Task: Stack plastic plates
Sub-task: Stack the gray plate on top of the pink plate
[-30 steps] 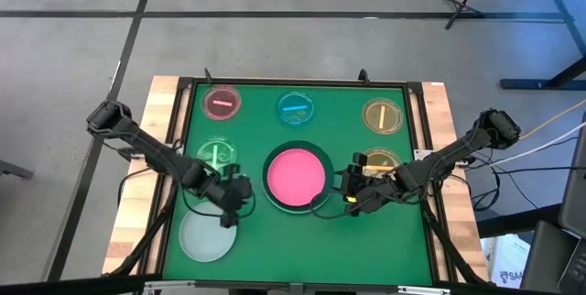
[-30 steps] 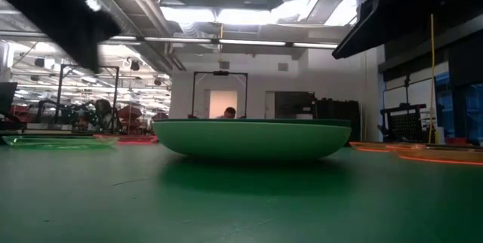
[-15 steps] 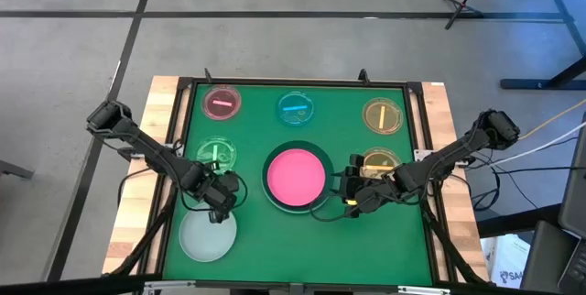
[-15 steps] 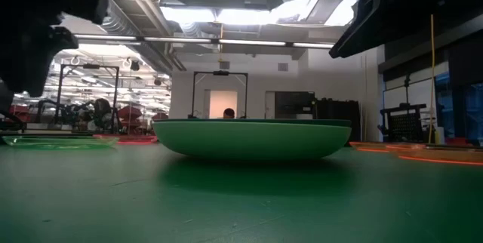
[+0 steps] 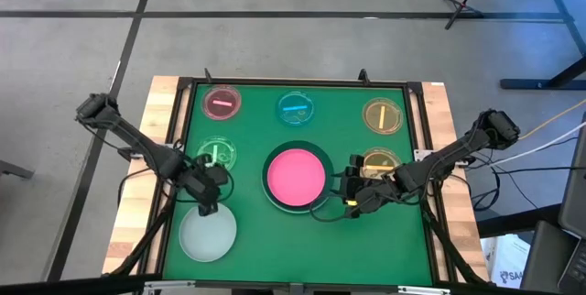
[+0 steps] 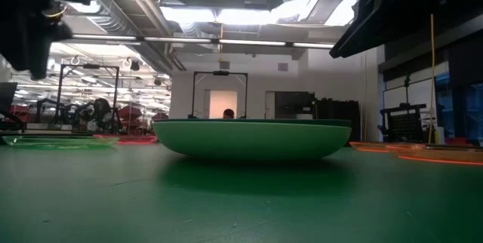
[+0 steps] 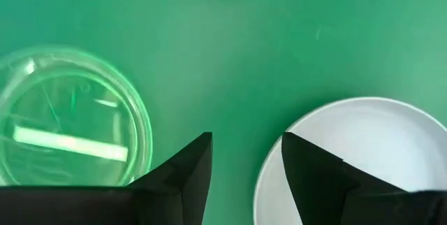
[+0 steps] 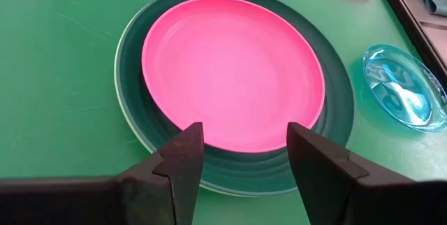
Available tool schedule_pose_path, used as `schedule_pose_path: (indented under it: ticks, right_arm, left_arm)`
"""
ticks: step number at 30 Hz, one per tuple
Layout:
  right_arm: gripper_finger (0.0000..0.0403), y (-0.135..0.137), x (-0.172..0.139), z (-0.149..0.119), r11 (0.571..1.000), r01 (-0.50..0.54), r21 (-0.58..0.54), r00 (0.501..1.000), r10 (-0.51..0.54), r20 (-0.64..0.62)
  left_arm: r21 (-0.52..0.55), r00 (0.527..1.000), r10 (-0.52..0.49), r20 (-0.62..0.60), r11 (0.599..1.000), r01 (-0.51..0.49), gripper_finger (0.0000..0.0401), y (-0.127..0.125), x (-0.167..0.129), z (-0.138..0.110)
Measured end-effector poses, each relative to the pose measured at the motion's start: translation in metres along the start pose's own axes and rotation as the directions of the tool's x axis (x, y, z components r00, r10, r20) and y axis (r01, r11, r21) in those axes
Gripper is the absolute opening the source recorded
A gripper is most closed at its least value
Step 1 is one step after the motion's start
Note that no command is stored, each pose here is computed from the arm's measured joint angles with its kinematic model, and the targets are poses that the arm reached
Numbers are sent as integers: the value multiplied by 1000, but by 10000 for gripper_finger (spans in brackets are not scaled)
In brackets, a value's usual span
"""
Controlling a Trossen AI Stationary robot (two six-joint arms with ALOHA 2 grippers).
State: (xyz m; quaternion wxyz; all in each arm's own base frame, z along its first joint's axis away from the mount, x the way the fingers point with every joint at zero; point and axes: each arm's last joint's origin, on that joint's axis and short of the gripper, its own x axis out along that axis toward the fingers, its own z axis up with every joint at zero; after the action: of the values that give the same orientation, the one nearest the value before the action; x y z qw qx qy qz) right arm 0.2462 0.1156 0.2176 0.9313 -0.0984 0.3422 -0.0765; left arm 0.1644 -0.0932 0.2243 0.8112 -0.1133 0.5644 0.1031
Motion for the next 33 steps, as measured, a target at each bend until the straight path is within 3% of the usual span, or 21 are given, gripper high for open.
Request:
schedule_pose_path:
  ticks: [5, 15, 33]
  right_arm:
    - [193, 0, 0, 0, 1000, 1, 0, 1000, -1, -1]
    - [193, 0, 0, 2, 999, 14, 30, 1000, -15, 17]
    - [193, 4, 5, 2, 1000, 2, 16, 1000, -2, 27]
  left_arm:
    - [-84, 997, -80, 8, 993, 81, 166, 11, 15, -13]
    - [-61, 980, -199, -20, 978, 197, 166, 6, 41, -22]
    - [-60, 976, -216, 9, 974, 216, 166, 3, 53, -36]
